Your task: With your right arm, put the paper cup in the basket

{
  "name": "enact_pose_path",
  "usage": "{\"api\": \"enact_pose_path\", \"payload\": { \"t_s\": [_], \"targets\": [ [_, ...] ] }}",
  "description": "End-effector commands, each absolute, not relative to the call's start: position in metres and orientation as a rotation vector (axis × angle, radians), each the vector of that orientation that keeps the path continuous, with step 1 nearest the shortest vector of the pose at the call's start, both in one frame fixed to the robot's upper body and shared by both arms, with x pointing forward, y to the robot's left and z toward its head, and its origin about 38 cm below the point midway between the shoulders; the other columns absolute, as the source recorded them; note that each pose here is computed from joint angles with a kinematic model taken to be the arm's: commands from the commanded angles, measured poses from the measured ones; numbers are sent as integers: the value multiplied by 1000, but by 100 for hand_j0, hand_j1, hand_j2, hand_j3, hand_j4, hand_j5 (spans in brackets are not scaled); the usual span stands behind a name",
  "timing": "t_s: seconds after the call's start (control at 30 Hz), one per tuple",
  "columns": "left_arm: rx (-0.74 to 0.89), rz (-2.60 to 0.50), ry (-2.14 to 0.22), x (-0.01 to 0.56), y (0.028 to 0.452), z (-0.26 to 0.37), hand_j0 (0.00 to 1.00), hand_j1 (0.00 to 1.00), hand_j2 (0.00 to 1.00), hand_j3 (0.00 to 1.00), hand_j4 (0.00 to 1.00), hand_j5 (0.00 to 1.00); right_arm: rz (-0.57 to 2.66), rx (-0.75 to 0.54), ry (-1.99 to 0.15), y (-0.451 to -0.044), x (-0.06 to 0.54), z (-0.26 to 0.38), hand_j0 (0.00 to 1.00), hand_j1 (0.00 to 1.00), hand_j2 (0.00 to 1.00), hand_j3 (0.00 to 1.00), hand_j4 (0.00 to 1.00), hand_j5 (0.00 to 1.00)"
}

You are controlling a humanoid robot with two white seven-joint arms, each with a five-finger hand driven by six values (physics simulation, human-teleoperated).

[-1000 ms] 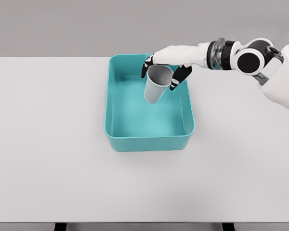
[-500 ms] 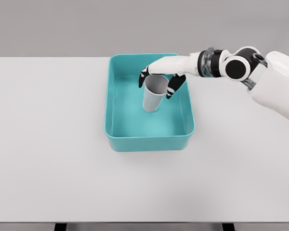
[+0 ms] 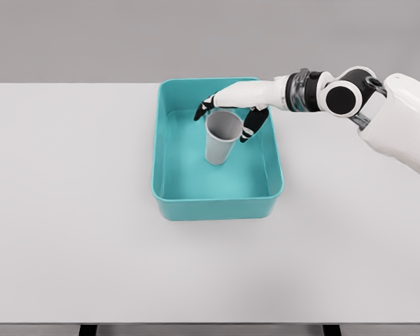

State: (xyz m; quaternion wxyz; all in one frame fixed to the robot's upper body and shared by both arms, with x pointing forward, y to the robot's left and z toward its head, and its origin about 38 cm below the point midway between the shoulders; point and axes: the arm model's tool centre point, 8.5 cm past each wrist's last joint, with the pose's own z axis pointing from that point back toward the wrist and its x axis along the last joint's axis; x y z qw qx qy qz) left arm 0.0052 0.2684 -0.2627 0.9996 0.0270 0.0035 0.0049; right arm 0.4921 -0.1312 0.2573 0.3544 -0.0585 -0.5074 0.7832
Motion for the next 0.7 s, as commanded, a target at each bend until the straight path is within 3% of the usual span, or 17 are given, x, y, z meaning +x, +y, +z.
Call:
{"api": "enact_pose_path", "payload": {
  "t_s": [0.0, 0.33, 0.5, 0.67],
  "targets": [
    [55, 10, 7, 5, 268, -263, 100, 100, 100, 100, 100, 100, 2023, -149, -1314, -131, 492, 258, 94, 94, 94, 94, 94, 94],
    [53, 10, 7, 5, 268, -263, 100, 100, 100, 100, 100, 100, 2025, -187, -1423, -131, 483, 295, 98, 98, 98, 98, 98, 98],
    [55, 10, 7, 5, 268, -263, 100, 100, 100, 100, 100, 100, 1979, -282, -1505, -180, 463, 329, 99, 99, 99, 99, 99, 99],
    [53, 10, 7, 5, 268, -263, 100, 100, 100, 100, 100, 100, 1788, -314, -1764, -218, 434, 371, 99, 99, 99, 99, 99, 99]
  ]
}}
